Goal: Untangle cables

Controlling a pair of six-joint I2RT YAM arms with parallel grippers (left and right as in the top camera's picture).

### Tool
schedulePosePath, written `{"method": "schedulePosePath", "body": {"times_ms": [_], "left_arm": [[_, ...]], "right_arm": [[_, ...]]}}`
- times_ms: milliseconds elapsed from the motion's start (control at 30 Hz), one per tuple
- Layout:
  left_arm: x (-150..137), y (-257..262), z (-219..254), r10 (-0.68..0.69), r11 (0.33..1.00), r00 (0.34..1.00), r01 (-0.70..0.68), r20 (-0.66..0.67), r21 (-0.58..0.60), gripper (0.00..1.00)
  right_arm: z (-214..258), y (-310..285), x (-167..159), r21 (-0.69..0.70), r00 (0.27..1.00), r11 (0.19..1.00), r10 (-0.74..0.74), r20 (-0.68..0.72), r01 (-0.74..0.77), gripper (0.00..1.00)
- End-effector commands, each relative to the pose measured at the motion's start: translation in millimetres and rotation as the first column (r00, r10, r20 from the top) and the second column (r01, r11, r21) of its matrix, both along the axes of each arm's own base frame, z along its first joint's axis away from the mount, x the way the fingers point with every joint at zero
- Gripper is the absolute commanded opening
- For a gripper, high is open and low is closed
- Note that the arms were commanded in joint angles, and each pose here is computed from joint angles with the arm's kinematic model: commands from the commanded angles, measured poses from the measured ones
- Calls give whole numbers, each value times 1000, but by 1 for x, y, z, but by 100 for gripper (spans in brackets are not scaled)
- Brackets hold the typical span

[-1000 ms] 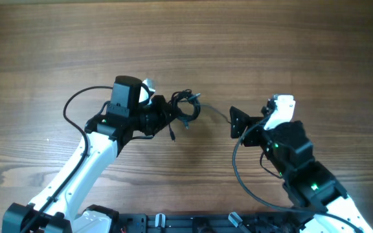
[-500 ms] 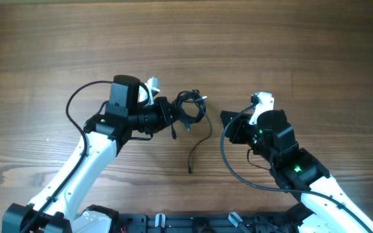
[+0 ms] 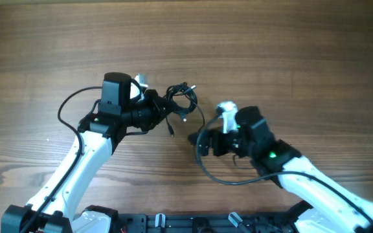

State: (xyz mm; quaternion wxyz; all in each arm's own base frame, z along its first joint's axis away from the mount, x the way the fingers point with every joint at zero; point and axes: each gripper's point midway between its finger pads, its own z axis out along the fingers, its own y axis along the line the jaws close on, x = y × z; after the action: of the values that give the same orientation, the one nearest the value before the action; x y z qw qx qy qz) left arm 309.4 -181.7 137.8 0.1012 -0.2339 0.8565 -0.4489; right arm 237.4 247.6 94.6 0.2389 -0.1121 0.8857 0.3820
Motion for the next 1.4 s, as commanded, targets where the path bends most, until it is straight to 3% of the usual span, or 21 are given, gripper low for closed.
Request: {"method": "schedulePosePath", "body": {"times_ms": [0,100,233,467,600,700,867,1100,1367], "left_arm": [[5,2,4,75,996,995,-78,-67,-40,4],[4,2,4,75,996,995,-78,-69,-41,4],[-1,4,-2,62,998,994,-63,-85,-20,4],[-4,5,-5,-155,981,977,136,145,136,4],[1,20,-18,-128,966,981,91,144,241,4],[-2,19,-19,-149,962,978,110,144,250,4],[-21,-3,-17,-230,960,966,205,117,193,4],[-49,-40,-13,-306,948,950,298,59,116,4],[-65,-55,-5,-243,970,962,239,-121,-45,4]], "right_arm": [[-19,17,-5,11,996,995,95,-5,-94,80],[-25,22,3,36,998,998,62,-28,-61,59],[-18,19,21,32,999,999,-3,44,2,5],[45,12,22,235,999,972,-3,49,-9,4],[85,1,26,344,997,938,-58,57,35,4],[105,0,34,375,986,926,-90,139,32,5],[104,-27,74,340,920,905,-335,204,255,4],[116,-27,84,398,899,874,-382,214,277,5],[106,-57,113,306,781,850,-519,348,429,5]]}}
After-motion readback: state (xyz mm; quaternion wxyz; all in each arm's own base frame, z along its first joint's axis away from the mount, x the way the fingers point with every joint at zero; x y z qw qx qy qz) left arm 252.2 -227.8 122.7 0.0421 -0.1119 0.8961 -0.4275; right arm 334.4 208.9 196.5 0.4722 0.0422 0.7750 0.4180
